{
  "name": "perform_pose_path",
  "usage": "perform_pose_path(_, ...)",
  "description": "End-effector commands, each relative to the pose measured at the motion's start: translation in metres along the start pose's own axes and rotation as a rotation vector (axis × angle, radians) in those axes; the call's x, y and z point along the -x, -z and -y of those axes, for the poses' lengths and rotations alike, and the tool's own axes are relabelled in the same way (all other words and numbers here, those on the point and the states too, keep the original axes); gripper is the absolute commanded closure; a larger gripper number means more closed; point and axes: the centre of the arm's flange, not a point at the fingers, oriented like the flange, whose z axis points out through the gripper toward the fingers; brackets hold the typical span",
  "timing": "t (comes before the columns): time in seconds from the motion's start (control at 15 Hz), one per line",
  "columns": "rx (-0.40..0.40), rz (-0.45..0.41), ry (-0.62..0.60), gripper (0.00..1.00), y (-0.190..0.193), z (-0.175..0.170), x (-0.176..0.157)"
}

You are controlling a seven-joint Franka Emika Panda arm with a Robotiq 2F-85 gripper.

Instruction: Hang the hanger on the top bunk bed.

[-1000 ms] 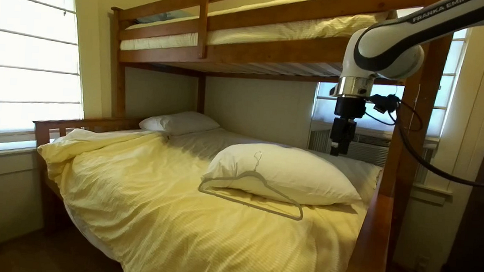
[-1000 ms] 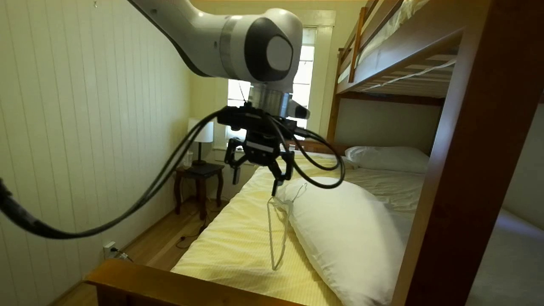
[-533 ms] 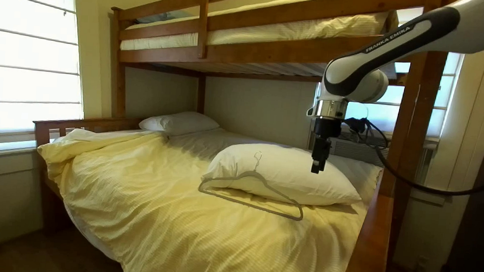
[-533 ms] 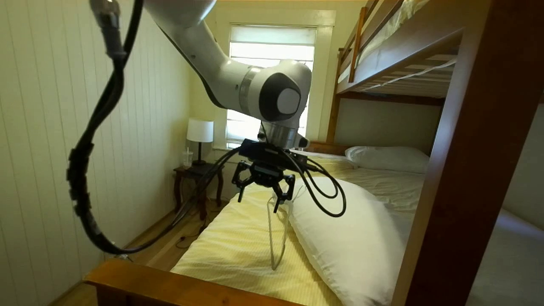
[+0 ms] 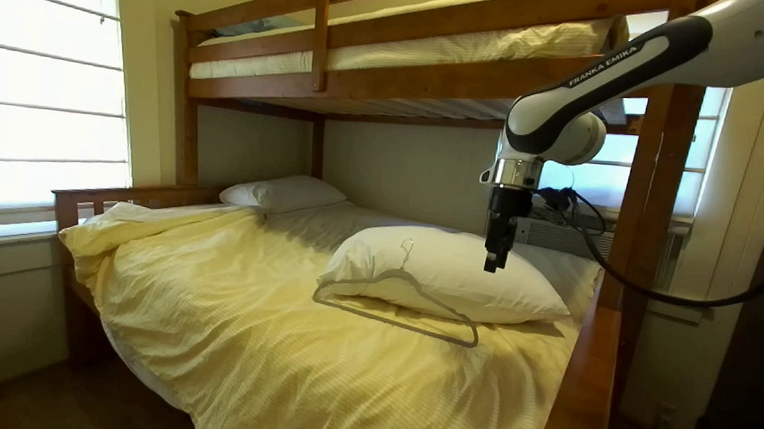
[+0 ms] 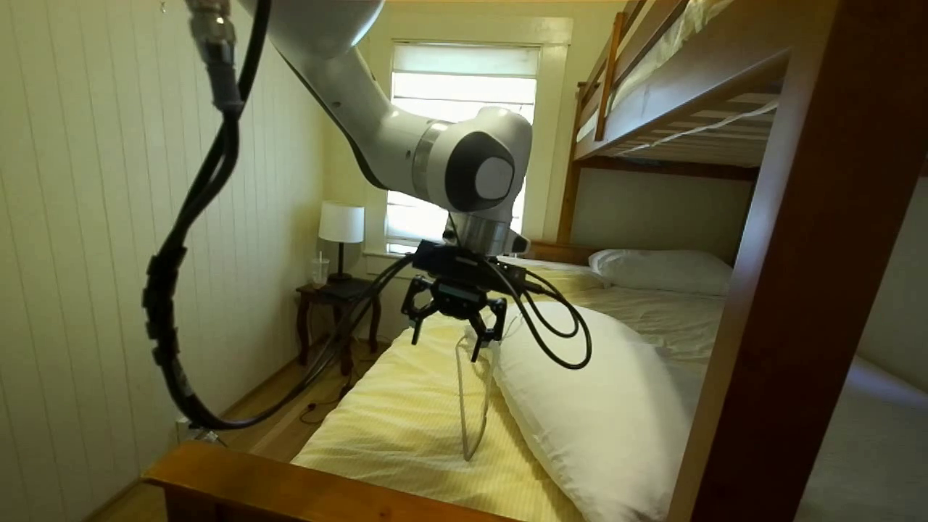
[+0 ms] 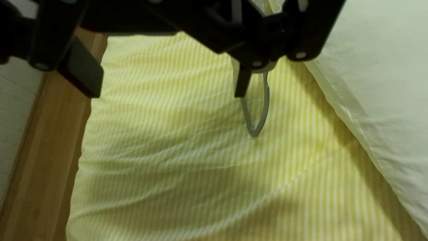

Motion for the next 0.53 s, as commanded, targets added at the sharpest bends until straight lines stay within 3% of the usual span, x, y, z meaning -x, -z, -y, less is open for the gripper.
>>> perform_pose_path(0.0,0.014,-0.073,-0.046,0.00,-0.024,-0.018,-0.027)
perform_pose_path(0.47,-0.028,-0.142,-0.038,0.00,-0.074,-0.059,-0.061)
